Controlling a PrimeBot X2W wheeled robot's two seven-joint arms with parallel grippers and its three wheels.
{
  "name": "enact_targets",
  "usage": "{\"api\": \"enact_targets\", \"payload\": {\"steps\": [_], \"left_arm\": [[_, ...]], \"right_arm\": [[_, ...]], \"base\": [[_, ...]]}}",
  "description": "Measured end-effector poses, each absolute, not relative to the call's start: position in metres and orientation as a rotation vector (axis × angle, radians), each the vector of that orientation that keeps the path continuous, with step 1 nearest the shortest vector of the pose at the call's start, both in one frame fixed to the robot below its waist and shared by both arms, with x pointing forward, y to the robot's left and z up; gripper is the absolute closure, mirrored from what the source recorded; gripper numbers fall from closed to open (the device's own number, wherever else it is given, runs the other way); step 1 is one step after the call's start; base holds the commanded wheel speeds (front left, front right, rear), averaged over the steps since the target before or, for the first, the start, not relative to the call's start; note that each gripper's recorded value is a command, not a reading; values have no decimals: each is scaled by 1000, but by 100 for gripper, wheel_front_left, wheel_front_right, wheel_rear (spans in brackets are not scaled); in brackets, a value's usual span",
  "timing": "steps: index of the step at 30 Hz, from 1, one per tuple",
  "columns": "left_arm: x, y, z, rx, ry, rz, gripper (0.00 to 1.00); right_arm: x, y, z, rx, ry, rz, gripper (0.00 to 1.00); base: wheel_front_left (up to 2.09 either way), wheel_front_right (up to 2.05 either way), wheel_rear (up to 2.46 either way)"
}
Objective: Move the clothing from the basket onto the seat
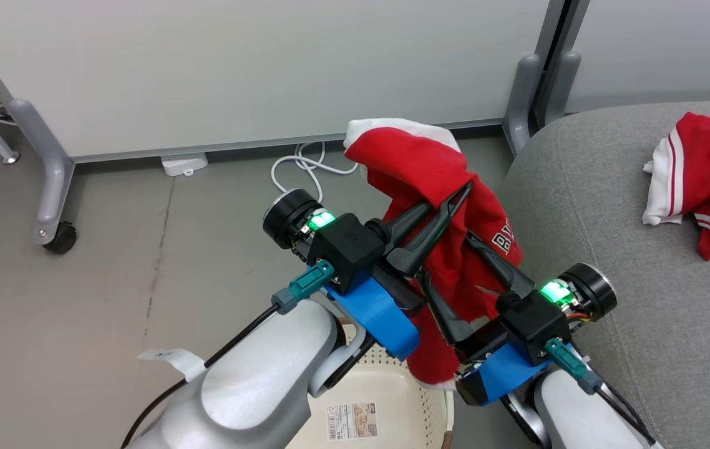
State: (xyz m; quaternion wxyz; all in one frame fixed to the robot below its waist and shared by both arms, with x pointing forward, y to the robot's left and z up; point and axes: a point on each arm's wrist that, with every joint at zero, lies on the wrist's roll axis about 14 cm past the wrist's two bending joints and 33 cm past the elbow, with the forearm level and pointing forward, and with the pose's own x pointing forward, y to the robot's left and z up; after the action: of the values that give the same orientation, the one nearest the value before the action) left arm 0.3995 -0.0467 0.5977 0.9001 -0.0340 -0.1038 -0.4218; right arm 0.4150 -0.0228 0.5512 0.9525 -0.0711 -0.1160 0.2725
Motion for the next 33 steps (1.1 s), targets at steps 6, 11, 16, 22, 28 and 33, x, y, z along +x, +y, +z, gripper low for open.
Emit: {"api": "enact_targets", "payload": {"steps": [6, 11, 16, 22, 28, 33], "left_arm": [[402, -49, 595, -85, -211, -870, 100], [401, -52, 592, -96, -204, -876, 100], [402, -52, 591, -98, -201, -873, 100], [401, -51, 592, -95, -207, -870, 100], [400, -51, 591, -92, -204, -869, 100], [400, -51, 589, -88, -198, -868, 100]], "right_arm": [[427, -28, 541, -109, -196, 532, 3], [433, -27, 541, -73, -188, 532, 100], [433, -25, 541, -71, -188, 537, 100], [431, -26, 543, -66, -191, 534, 100], [430, -25, 543, -59, -188, 537, 100], [428, -24, 543, -51, -186, 542, 100]], "base": [[0, 0, 0], [0, 0, 0], [0, 0, 0], [0, 0, 0], [0, 0, 0], [0, 0, 0]]}}
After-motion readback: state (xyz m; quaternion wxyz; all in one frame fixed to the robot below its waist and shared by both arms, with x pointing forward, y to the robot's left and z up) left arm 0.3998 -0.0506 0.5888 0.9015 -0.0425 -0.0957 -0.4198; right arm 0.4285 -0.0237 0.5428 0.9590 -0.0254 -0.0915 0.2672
